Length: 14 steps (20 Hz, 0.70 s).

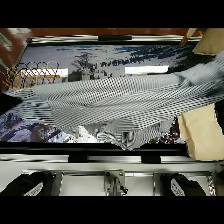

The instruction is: Fold the shirts.

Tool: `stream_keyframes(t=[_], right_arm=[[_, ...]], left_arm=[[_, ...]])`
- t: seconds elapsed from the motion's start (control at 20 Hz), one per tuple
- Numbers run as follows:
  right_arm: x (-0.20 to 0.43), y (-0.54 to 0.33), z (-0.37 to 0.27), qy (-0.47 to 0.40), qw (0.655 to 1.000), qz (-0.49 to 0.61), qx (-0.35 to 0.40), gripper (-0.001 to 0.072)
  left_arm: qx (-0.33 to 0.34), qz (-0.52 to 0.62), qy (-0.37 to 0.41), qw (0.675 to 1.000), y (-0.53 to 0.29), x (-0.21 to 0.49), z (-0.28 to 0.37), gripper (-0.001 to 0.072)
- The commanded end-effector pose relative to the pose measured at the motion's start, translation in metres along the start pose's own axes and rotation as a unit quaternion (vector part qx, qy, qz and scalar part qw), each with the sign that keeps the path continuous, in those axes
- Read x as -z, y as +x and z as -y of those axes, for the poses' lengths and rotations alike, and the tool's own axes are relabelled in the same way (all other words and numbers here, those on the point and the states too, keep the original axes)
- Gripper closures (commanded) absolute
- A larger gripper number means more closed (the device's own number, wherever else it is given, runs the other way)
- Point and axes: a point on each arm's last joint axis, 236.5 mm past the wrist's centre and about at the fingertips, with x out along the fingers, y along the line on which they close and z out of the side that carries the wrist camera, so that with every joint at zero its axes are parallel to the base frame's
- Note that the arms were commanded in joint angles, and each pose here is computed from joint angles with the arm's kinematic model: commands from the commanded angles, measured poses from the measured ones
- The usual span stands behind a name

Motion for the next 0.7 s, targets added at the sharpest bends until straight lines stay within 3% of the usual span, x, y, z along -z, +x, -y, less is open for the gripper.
stream_keyframes(t=[0.0, 0.15, 0.3, 0.45, 0.65], right_arm=[[0.05, 0.086, -0.003, 0.064, 0.985, -0.141, -0.074, 0.0632], [0.076, 0.18, -0.009, 0.109, 0.965, -0.2, -0.131, 0.0632], [0.099, 0.261, -0.03, 0.088, 0.953, -0.252, -0.144, 0.0631], [0.098, 0.337, -0.04, 0.105, 0.959, -0.226, -0.131, 0.0631], [0.074, 0.396, -0.033, 0.157, 0.971, -0.147, -0.101, 0.0631]], left_arm=[[-0.009, -0.062, -0.03, 0.998, 0.082, 0.01, -0.016, 0.0661], [-0.013, -0.065, -0.066, 0.996, 0.166, -0.006, -0.029, 0.0661], [-0.025, -0.093, -0.086, 0.992, 0.24, -0.01, -0.049, 0.0661], [-0.052, -0.151, -0.131, 0.978, 0.286, 0.014, -0.09, 0.0661], [-0.07, -0.131, -0.212, 0.966, 0.302, 0.01, -0.141, 0.0661]])
